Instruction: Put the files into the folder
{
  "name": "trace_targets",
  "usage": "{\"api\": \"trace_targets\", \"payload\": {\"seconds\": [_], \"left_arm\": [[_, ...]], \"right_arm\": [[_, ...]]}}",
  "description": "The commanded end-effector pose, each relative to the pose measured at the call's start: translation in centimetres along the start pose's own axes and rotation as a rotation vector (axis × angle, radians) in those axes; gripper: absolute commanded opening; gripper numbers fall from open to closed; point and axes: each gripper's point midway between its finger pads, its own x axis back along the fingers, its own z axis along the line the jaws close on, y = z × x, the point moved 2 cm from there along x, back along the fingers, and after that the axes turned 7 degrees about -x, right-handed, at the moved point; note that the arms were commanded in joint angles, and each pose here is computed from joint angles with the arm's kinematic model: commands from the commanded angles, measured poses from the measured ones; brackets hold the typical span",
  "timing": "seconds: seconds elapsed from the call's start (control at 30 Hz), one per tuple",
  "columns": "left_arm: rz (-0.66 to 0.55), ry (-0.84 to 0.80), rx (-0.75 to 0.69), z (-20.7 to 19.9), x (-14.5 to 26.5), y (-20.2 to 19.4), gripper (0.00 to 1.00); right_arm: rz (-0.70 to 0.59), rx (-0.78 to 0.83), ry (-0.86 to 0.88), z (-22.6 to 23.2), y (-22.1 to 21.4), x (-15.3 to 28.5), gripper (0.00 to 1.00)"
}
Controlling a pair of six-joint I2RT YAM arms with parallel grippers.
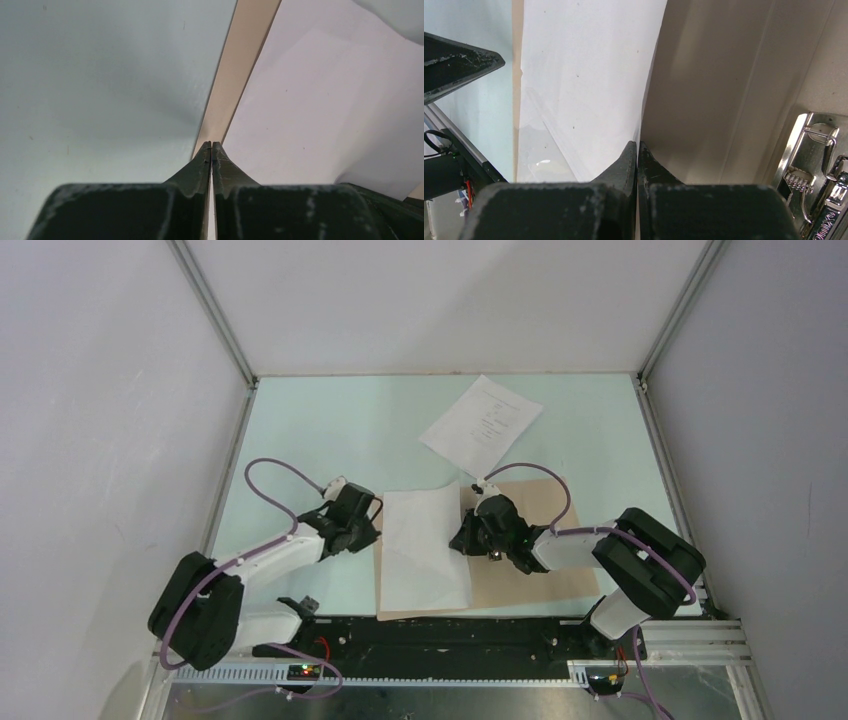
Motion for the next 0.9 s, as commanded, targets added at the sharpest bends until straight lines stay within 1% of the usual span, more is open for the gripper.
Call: {"api": "trace_targets", "payload": {"seconds": [0.0,0.13,0.33,0.53,0.87], "left_arm": [[-0.03,-0.049,-0.002,-0.7,-0.7,1.1,0.05],[-0.011,-0.04,-0.004,-0.3,-1.3,0.9,0.02],[0.058,0.015,0.028,1.2,-2.6,-0.4,0.0],[0.072,0.061,0.065,2.5,-3.1,-0.8,0.0],[0.08,0.085,0.06,3.2,-3.3,-0.4,0.0]], "right_arm": [[-0.023,0.011,0.033,1.2,0.9,-0.3,0.0],[-0.021,0.011,0.034,1.1,0.9,-0.3,0.0],[-0.021,0.015,0.033,1.1,0.9,-0.3,0.0],[-0.016,0.031,0.019,0.9,0.9,0.2,0.0],[-0.007,0.079,0.019,0.8,1.1,0.9,0.0]]}}
